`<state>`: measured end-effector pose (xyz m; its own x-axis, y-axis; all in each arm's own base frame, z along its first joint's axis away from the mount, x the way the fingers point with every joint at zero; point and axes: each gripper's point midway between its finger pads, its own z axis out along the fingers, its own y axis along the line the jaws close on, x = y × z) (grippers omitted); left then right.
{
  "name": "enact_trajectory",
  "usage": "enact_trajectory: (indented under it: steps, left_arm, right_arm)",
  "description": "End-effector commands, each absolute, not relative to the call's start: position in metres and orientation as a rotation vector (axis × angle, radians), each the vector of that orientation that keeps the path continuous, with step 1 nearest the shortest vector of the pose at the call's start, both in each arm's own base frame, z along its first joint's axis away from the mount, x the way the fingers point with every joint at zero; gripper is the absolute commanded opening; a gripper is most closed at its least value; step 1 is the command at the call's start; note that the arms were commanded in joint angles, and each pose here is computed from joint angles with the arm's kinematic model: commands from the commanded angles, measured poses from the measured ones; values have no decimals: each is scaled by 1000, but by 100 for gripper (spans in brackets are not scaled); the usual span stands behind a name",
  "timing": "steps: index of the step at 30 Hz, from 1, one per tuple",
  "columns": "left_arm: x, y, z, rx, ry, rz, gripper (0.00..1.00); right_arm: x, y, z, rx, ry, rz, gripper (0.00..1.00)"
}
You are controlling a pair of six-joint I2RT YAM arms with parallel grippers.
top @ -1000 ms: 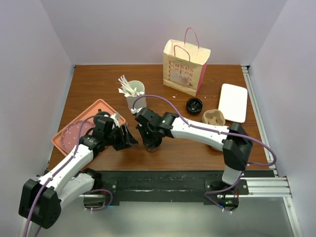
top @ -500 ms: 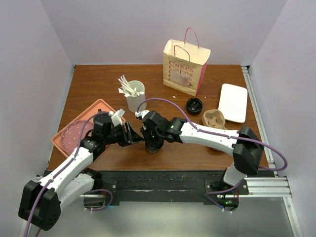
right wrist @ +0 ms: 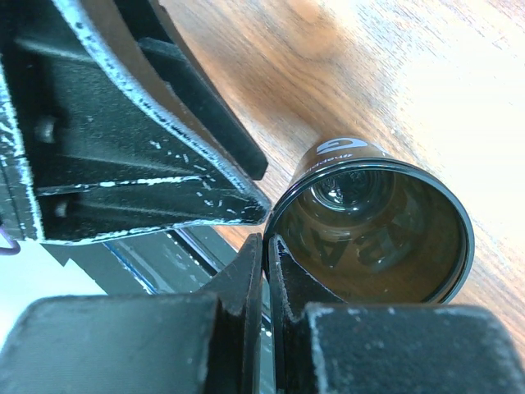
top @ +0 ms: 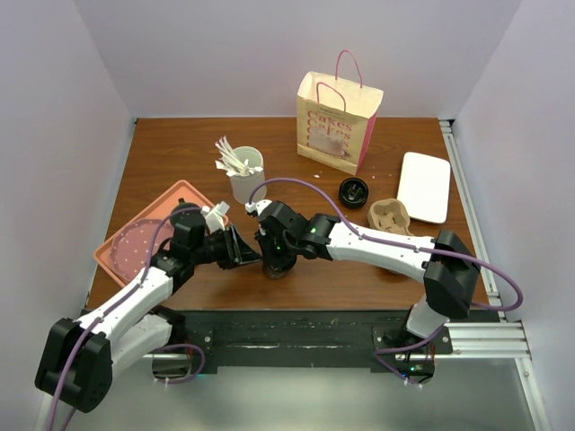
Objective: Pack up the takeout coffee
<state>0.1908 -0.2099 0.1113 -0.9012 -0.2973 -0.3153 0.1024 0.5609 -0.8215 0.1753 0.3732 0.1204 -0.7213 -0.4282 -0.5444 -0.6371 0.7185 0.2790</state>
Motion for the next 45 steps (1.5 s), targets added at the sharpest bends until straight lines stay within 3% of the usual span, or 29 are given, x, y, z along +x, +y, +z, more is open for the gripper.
enact_trajectory:
  steps: [1, 24, 45]
  left_arm:
    - [198, -215, 121, -127, 2317, -1335, 36]
    - [198, -202, 84, -174, 2455, -1174, 38]
    - [204, -205, 111, -140, 2388, -1193, 42]
  right_arm:
    - [175, 380, 125, -833, 2450, 665, 0]
    - [178, 384, 132, -827, 2426, 673, 0]
    - [185, 368, 138, -806, 2424, 571, 0]
